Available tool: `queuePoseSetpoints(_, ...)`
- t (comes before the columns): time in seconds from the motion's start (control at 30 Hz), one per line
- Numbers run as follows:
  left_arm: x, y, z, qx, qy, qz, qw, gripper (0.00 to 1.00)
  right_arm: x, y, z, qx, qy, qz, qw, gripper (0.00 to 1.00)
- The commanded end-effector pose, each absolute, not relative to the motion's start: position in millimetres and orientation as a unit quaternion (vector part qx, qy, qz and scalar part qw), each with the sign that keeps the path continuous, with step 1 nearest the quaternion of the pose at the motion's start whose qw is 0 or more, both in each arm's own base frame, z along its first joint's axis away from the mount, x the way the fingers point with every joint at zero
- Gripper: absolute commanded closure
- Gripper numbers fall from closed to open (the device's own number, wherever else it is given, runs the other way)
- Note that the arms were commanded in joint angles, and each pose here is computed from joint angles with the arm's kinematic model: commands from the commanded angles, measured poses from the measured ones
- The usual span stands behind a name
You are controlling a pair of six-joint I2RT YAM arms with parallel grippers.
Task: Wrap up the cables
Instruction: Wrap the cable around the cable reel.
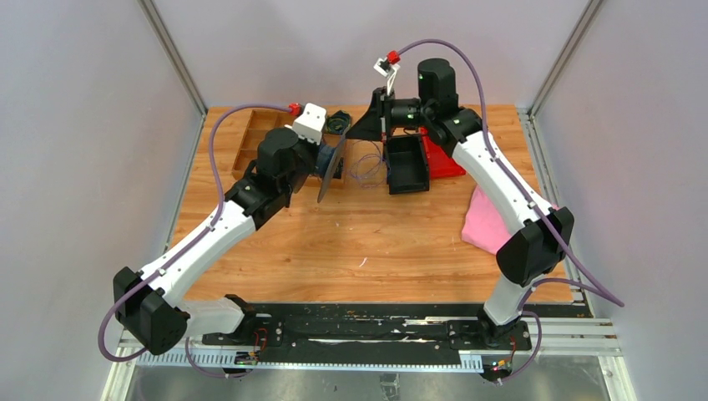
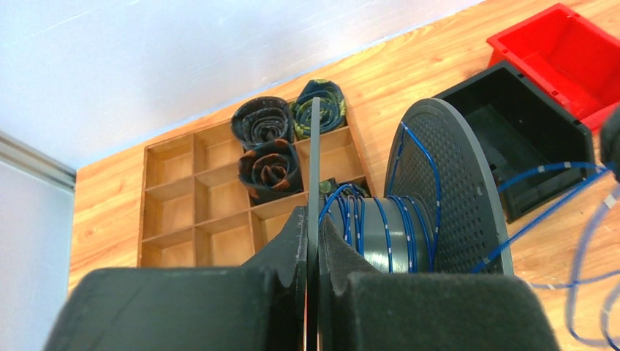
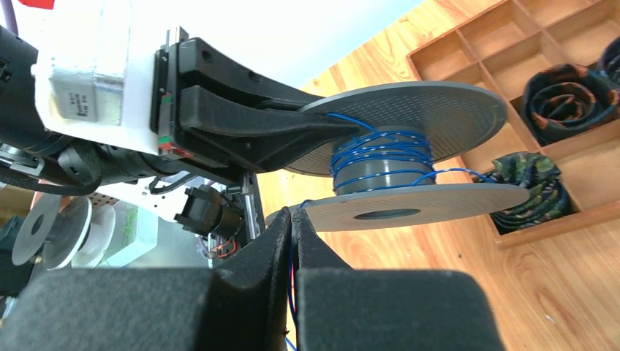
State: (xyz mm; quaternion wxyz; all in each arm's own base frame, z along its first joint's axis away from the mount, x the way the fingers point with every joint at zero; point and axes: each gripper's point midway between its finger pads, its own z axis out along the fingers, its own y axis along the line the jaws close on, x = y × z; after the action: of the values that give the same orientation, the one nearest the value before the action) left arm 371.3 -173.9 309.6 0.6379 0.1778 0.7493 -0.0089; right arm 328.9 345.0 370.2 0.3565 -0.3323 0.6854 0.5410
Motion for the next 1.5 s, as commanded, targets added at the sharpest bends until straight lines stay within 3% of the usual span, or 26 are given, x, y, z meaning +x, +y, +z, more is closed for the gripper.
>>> queuePoseSetpoints(0.0,367.9,-178.8,327.2,0.187,0.727,-0.024,0.66,1.0,347.1,323.1,407.5,-0.338,0.659,0.52,0.425,0.99)
queuePoseSetpoints(0.63,351.2,-199.8,333.2,0.221,0.719,-0.092,0.653,1.0,411.8,277.1,354.6,-0.326,0.704,0.425,0.466,0.99)
queuePoseSetpoints(1.1,345.6,-208.4,345.9,0.223,0.718,-0.127,0.647,1.0,393.1,264.7,270.2,-0.405,0.702,0.412,0.416,0.99)
queuePoseSetpoints(1.23,346.7,-208.1,345.2,0.221,0.719,-0.126,0.647,1.0,389.8,257.3,276.7,-0.394,0.705,0.416,0.418,0.92)
queuePoseSetpoints(1.47,347.0,-210.0,345.7,0.22,0.719,-0.134,0.645,1.0,385.6,254.1,294.9,-0.374,0.708,0.418,0.429,0.6)
